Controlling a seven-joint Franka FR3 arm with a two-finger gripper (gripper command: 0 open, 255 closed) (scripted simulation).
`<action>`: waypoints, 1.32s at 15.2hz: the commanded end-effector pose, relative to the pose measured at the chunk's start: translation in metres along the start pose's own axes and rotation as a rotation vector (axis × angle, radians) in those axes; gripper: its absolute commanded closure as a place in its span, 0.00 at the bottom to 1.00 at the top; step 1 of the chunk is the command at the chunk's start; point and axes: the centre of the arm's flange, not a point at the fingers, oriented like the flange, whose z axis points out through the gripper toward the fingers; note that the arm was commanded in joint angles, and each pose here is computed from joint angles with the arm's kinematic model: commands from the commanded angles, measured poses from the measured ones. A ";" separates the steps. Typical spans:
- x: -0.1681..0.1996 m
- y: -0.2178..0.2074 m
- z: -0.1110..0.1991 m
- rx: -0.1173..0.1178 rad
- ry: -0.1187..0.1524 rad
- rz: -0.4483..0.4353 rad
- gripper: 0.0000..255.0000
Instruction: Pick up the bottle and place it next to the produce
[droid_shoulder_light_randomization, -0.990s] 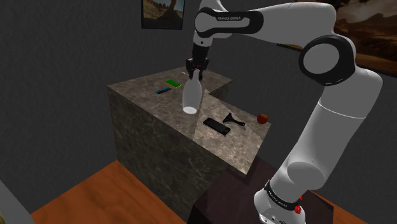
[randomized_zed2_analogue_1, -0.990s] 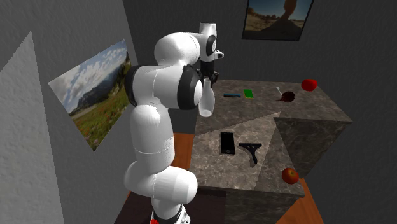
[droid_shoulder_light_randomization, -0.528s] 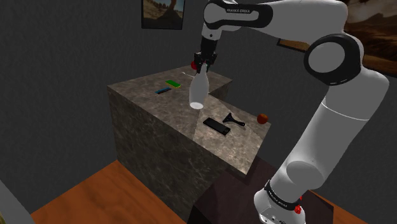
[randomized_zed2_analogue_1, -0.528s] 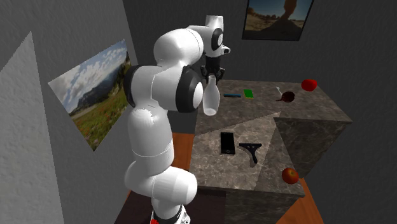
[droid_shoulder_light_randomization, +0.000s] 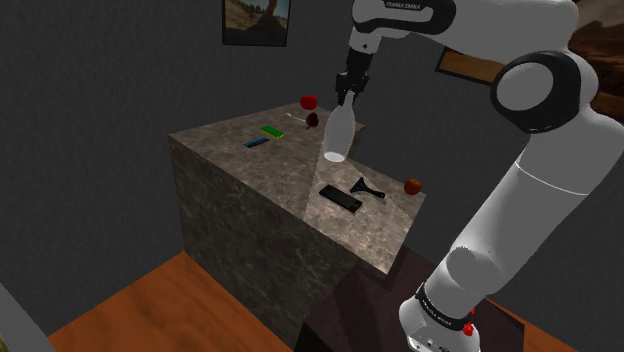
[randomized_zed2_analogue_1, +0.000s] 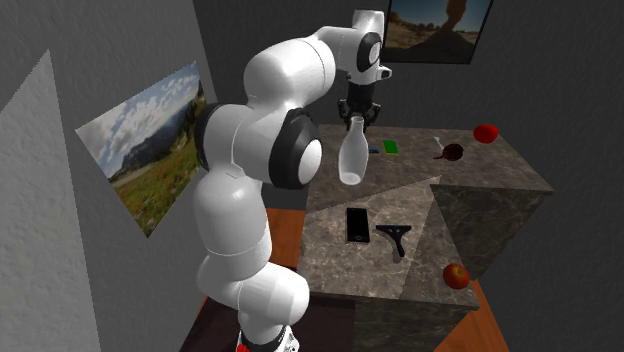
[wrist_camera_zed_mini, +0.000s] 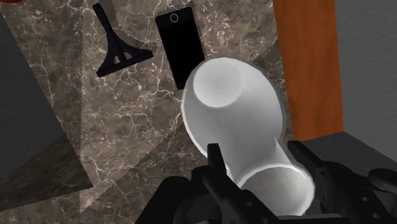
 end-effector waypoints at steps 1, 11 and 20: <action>-0.012 0.023 -0.009 0.001 0.000 -0.001 1.00; -0.057 0.137 -0.057 0.001 0.000 -0.001 1.00; -0.098 0.240 -0.100 0.001 0.000 -0.001 1.00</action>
